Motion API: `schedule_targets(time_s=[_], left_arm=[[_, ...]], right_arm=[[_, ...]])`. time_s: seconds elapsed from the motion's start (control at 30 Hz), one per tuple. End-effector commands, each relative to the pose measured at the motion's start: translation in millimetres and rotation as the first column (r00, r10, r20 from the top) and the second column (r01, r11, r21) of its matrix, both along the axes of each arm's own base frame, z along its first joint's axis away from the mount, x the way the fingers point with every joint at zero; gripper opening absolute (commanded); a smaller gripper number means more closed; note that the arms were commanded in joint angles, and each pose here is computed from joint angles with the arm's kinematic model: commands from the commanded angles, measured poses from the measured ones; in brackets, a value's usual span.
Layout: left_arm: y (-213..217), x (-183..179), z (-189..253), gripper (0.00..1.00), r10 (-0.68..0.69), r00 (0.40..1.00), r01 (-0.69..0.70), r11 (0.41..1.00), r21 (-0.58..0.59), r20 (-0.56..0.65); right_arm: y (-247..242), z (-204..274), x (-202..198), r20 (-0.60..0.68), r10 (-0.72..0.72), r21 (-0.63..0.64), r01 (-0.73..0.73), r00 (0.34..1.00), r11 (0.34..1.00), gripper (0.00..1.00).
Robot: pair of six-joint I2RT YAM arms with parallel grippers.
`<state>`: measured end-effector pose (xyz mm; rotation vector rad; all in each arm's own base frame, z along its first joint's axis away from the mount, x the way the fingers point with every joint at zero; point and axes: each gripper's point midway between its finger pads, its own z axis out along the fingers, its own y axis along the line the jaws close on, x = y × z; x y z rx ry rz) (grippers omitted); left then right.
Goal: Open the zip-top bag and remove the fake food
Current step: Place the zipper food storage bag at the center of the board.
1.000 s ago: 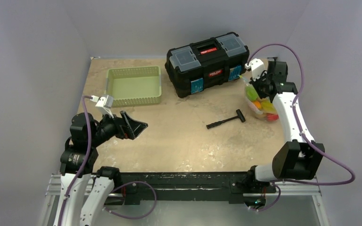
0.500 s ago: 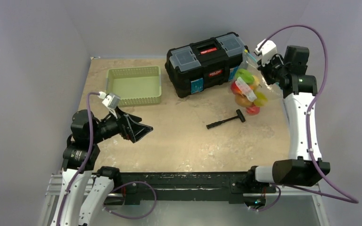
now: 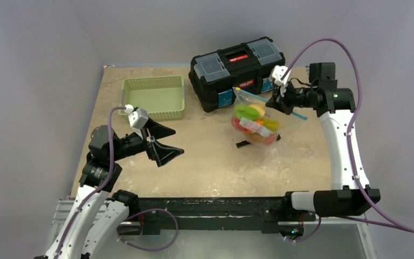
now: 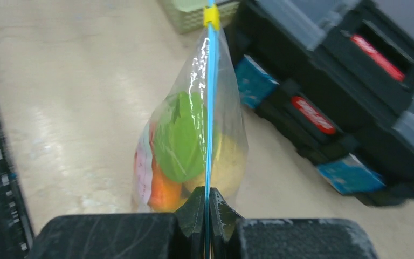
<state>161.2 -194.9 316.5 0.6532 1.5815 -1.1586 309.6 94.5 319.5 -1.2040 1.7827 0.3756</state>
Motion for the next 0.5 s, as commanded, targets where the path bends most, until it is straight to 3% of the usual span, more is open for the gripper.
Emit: schedule_targets(time_s=[0.0, 0.27, 0.47], left_arm=[[-10, 0, 4, 1.00, -0.038, 0.993, 0.040, 0.999, -0.012, 0.108], [-36, -12, -29, 0.98, -0.075, 0.994, 0.080, 0.995, -0.059, 0.079], [-59, -8, -51, 0.94, -0.097, 0.992, 0.098, 0.995, -0.014, 0.080]], right_arm=[[45, -5, -45, -0.017, 0.238, 0.109, -0.235, 0.971, 0.966, 0.00], [68, -42, -67, -0.105, 0.344, 0.214, -0.317, 0.933, 0.924, 0.00], [77, -75, -82, -0.133, 0.400, 0.221, -0.367, 0.907, 0.904, 0.00]])
